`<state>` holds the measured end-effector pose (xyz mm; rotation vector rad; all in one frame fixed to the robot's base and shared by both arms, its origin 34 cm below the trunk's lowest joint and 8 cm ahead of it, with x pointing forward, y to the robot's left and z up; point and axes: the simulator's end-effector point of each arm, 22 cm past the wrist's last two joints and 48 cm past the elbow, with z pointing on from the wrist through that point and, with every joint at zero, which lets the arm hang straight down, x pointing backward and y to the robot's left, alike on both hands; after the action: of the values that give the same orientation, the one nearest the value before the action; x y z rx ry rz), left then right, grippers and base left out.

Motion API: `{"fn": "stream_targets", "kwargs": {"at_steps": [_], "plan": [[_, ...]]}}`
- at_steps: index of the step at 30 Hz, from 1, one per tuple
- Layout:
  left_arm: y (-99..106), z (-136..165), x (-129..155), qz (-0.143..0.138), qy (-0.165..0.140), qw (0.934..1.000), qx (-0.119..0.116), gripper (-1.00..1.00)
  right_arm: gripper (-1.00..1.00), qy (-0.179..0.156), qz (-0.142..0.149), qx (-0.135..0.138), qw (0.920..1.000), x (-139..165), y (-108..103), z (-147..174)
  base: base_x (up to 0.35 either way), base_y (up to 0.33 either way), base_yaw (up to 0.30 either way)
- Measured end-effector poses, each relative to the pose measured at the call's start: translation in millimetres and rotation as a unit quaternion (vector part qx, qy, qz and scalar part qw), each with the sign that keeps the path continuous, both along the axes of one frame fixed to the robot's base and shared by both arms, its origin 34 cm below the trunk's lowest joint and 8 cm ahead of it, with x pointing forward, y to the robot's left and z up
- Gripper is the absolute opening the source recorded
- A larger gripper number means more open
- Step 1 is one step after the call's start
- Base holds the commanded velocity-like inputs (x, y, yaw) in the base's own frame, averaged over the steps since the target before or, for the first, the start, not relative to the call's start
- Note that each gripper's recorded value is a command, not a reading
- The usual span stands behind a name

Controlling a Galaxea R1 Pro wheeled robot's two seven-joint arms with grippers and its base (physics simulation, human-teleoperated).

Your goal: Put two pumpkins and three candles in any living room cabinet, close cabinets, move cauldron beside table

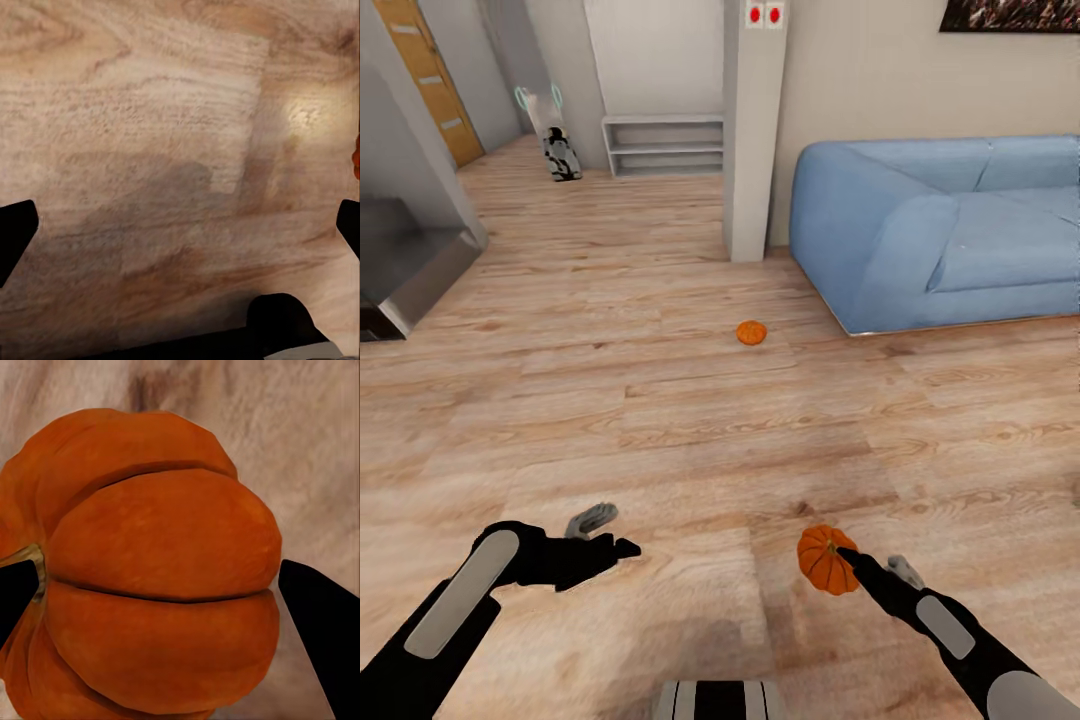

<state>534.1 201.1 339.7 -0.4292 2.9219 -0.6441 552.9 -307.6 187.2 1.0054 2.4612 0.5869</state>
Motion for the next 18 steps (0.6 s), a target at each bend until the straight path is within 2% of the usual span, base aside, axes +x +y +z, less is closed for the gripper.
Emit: {"fn": "stream_targets", "kwargs": {"at_steps": [2, 4, 5, 6, 9, 12, 18], "plan": [[12, 11, 17, 0.002, -0.016, 0.9997, 0.016, 1.00, -1.00, -0.004, 0.001, 0.001, 1.0000, 3, 1, 4, 0.000, 0.000, 0.000], [30, 23, 33, 0.004, -0.034, 0.9988, 0.034, 1.00, -1.00, -0.008, 0.001, 0.002, 1.0000, 5, 1, 8, 0.000, 0.000, 0.000], [46, 31, 42, 0.005, -0.044, 0.9978, 0.050, 1.00, -1.00, -0.010, 0.001, 0.003, 0.9999, 7, 2, 11, 0.000, 0.000, 0.000], [52, 34, 45, 0.006, -0.048, 0.9973, 0.054, 1.00, -1.00, -0.013, 0.001, 0.003, 0.9999, 9, 2, 13, 0.000, 0.000, 0.000], [108, 46, 52, 0.011, -0.059, 0.9924, 0.107, 1.00, -1.00, -0.030, 0.005, 0.008, 0.9995, 19, 5, 25, 0.000, 0.000, 0.000], [145, 54, 49, 0.013, -0.060, 0.9879, 0.143, 1.00, -1.00, -0.037, 0.008, 0.012, 0.9992, 24, 8, 33, 0.000, 0.000, 0.000], [173, 66, 49, 0.012, -0.072, 0.9799, 0.186, 1.00, -1.00, -0.055, 0.016, 0.027, 0.9980, 39, 18, 55, 0.000, 0.000, 0.000]]}}
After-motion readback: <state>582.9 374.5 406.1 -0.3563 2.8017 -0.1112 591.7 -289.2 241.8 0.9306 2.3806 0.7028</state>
